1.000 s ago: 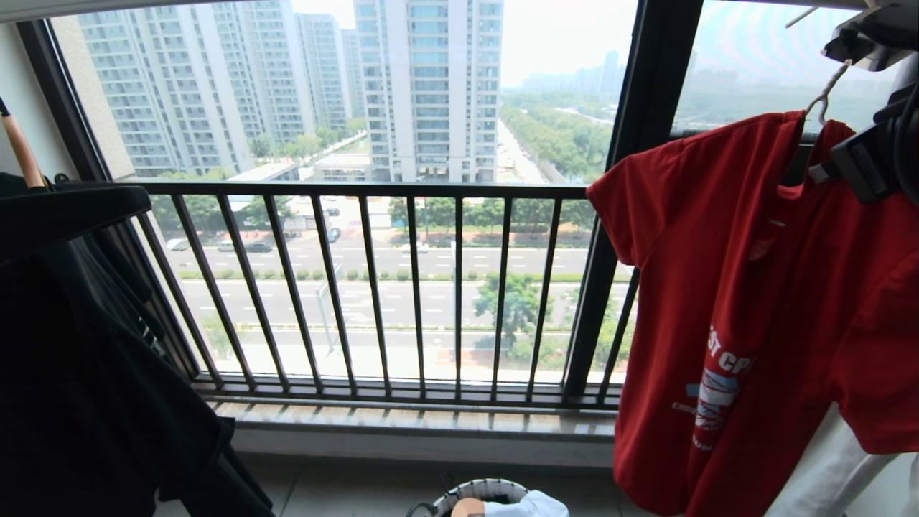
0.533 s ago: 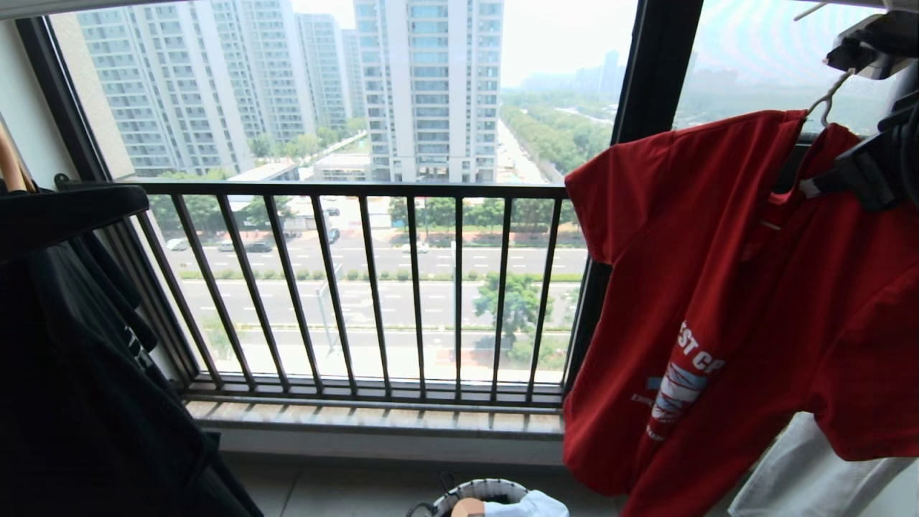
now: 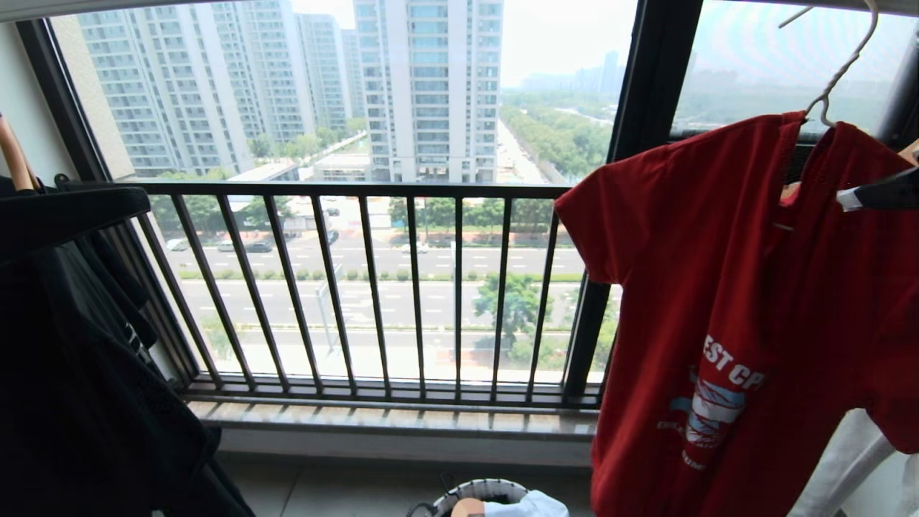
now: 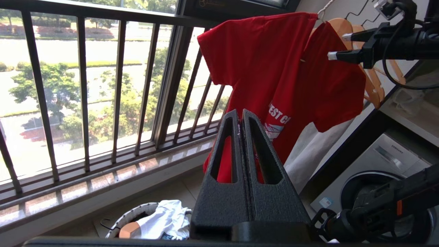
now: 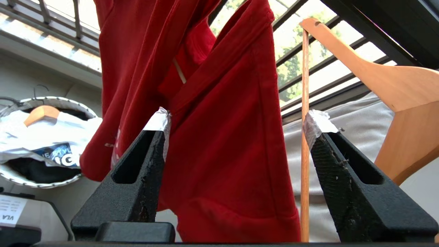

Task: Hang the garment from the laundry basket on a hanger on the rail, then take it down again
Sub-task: Hang the clothes rack on the clothesline, then take the clothes off the clothes rack

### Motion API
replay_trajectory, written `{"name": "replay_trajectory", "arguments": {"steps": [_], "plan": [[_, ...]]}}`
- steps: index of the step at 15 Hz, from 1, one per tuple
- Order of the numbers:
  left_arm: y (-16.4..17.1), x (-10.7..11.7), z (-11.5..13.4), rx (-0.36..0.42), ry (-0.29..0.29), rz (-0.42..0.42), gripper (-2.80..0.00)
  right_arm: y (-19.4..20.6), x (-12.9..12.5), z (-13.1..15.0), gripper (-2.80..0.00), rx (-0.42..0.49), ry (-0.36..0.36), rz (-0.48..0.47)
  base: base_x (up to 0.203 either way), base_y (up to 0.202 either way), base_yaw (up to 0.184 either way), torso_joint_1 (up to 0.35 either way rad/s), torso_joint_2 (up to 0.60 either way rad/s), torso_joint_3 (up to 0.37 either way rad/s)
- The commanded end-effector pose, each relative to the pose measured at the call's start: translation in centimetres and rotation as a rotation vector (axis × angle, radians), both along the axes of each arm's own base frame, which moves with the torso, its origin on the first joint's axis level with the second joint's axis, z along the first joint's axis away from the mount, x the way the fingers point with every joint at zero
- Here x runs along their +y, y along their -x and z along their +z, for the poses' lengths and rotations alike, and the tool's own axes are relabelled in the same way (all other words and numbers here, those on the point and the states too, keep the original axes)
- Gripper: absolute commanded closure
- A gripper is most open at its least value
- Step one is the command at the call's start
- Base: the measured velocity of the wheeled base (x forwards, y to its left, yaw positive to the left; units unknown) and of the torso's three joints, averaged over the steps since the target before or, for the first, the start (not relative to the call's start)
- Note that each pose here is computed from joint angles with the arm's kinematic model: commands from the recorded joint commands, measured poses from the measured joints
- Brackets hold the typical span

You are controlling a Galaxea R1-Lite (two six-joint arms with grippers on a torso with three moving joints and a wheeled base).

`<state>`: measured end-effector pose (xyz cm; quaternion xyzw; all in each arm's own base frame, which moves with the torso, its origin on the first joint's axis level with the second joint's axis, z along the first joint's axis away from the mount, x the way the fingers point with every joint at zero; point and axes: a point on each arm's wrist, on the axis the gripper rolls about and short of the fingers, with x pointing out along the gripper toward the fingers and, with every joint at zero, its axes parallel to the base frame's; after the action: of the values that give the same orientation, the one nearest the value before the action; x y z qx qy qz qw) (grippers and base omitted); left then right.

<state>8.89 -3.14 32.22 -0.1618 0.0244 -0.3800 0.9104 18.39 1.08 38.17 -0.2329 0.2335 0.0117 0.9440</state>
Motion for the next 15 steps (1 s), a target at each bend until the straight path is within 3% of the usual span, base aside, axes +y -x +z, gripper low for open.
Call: {"name": "replay_trajectory", "arguments": {"steps": [1, 5, 6, 11, 13, 15], "plan": [[0.0, 0.0, -0.1, 0.004, 0.0, -0.003, 0.0, 3.7, -0.3, 0.2, -2.8, -0.037, -0.005, 0.006, 0.0, 0.0, 0.0, 0.0, 0.0, 0.0], [-0.1, -0.3, -0.4, 0.016, -0.003, -0.037, 0.0, 7.9, -0.6, -0.2, -2.8, -0.078, -0.023, 0.016, 0.0, 0.0, 0.0, 0.0, 0.0, 0.0], [0.0, -0.5, -0.4, 0.02, -0.004, -0.057, 0.0, 9.2, -0.7, -0.5, 0.0, -0.09, -0.028, 0.024, 0.0, 0.0, 0.0, 0.0, 0.0, 0.0], [0.4, -0.6, -0.5, 0.017, -0.004, -0.088, 0.0, 12.9, -0.9, -2.5, 0.0, -0.095, -0.048, 0.049, 0.0, 0.0, 0.0, 0.0, 0.0, 0.0], [0.6, -0.6, -0.8, 0.024, -0.005, -0.089, 0.0, 13.1, -0.9, -3.6, 0.0, -0.064, -0.117, 0.015, 0.0, 0.0, 0.0, 0.0, 0.0, 0.0], [0.7, -0.7, -1.1, 0.032, -0.008, -0.105, 0.0, 13.0, -0.9, -4.5, 0.0, -0.034, -0.136, -0.002, 0.0, 0.0, 0.0, 0.0, 0.0, 0.0]]}}
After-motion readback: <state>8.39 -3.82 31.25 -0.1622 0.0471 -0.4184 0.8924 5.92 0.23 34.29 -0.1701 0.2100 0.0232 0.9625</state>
